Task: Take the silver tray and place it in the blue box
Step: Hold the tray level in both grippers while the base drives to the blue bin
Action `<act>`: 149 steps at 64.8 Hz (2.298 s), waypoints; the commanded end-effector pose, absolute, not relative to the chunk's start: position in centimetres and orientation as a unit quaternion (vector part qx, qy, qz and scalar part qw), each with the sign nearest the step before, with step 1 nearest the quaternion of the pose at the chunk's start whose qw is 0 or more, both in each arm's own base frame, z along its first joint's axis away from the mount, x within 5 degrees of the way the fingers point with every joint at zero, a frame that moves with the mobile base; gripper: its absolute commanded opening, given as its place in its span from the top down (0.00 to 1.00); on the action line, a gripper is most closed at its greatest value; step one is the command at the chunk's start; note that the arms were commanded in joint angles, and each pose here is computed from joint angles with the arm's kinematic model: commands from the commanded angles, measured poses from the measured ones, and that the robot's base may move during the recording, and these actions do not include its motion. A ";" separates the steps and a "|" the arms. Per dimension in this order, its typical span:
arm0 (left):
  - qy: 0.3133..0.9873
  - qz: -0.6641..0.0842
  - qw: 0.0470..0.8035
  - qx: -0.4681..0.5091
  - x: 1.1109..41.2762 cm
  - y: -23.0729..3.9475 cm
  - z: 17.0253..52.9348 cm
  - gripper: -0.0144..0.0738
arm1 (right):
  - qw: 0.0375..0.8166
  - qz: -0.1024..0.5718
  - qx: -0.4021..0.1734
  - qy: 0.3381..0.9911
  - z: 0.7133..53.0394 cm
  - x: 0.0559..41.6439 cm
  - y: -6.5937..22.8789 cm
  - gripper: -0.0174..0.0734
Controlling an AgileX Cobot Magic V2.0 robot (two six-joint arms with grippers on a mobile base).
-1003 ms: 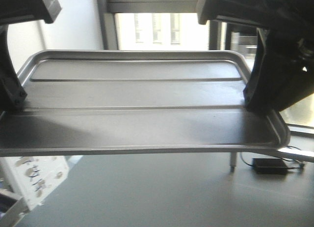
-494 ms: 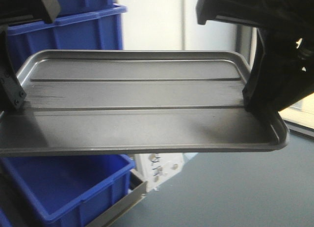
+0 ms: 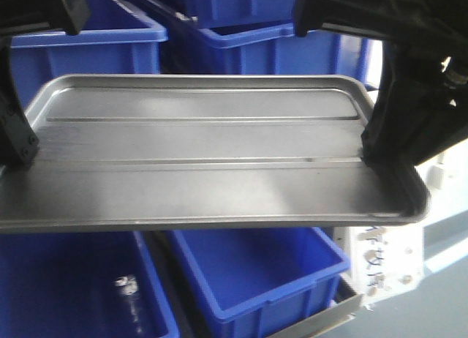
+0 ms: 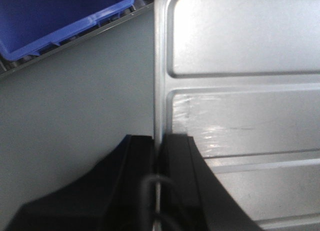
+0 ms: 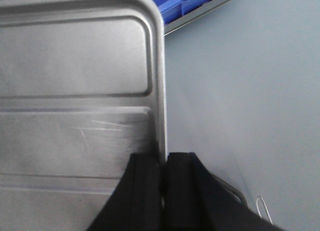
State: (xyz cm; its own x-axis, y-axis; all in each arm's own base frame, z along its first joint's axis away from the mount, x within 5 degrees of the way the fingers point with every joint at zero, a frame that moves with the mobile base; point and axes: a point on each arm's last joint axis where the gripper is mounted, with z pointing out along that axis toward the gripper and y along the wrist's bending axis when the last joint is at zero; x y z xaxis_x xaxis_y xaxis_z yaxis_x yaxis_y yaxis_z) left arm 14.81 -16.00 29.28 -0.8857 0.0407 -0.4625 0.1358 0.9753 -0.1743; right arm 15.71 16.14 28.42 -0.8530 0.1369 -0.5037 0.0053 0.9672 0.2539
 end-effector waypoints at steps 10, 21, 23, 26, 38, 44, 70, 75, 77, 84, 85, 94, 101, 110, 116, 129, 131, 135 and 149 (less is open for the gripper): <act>0.958 -0.112 0.258 0.050 14.8 -15.8 30.6 0.85 | 0.306 0.133 0.031 0.942 30.0 16.0 15.8 0.74; 0.958 -0.112 0.258 0.050 14.8 -15.8 30.6 0.85 | 0.306 0.133 0.031 0.942 30.0 16.0 15.8 0.74; 0.958 -0.112 0.258 0.050 14.8 -15.8 30.6 0.85 | 0.306 0.133 0.031 0.942 30.0 16.0 15.8 0.74; 0.958 -0.112 0.258 0.050 14.8 -15.8 30.6 0.85 | 0.306 0.133 0.031 0.942 30.0 16.0 15.8 0.74; 0.958 -0.112 0.258 0.050 14.8 -15.8 30.6 0.85 | 0.306 0.133 0.031 0.942 30.0 16.0 15.8 0.74; 0.958 -0.112 0.258 0.050 14.8 -15.8 30.6 0.85 | 0.306 0.133 0.031 0.942 30.0 16.0 15.8 0.74; 0.958 -0.112 0.258 0.050 14.8 -15.8 30.6 0.85 | 0.306 0.133 0.031 0.942 30.0 16.0 15.8 0.74; 0.958 -0.112 0.258 0.050 14.8 -15.8 30.6 0.85 | 0.306 0.133 0.031 0.942 30.0 16.0 15.8 0.74; 0.958 -0.112 0.258 0.050 14.8 -15.8 30.6 0.85 | 0.306 0.133 0.031 0.942 30.0 16.0 15.8 0.74; 0.958 -0.112 0.258 0.050 14.8 -15.8 30.6 0.85 | 0.306 0.133 0.031 0.942 30.0 16.0 15.8 0.74; 0.958 -0.112 0.258 0.050 14.8 -15.8 30.6 0.85 | 0.306 0.133 0.031 0.942 30.0 16.0 15.8 0.74; 0.958 -0.112 0.258 0.050 14.8 -15.8 30.6 0.85 | 0.306 0.133 0.031 0.942 30.0 16.0 15.8 0.74; 0.958 -0.112 0.258 0.050 14.8 -15.8 30.6 0.85 | 0.306 0.133 0.031 0.942 30.0 16.0 15.8 0.74; 0.958 -0.112 0.258 0.050 14.8 -15.8 30.6 0.85 | 0.306 0.133 0.031 0.942 30.0 16.0 15.8 0.74; 0.959 -0.113 0.257 0.049 14.8 -15.9 30.6 0.85 | 0.306 0.133 0.031 0.942 30.0 16.0 15.8 0.74; 0.959 -0.113 0.257 0.049 14.8 -15.9 30.6 0.85 | 0.306 0.133 0.031 0.942 30.0 16.0 15.8 0.74; 0.959 -0.113 0.257 0.049 14.8 -15.9 30.6 0.85 | 0.306 0.133 0.031 0.942 30.0 16.0 15.8 0.74; 0.959 -0.113 0.257 0.049 14.8 -15.9 30.6 0.85 | 0.306 0.133 0.030 0.942 30.0 16.0 15.8 0.74; 0.958 -0.111 0.259 0.050 14.8 -15.8 30.6 0.85 | 0.316 0.126 0.023 0.940 30.0 16.2 15.7 0.74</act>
State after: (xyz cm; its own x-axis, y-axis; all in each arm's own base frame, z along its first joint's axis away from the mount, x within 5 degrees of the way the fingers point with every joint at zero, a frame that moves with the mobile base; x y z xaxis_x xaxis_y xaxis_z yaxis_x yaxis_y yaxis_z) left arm 14.79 -15.99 29.27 -0.8869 0.0400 -0.4602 0.1345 0.9754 -0.1745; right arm 15.74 16.14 28.44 -0.8508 0.1345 -0.5079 0.0022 0.9676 0.2525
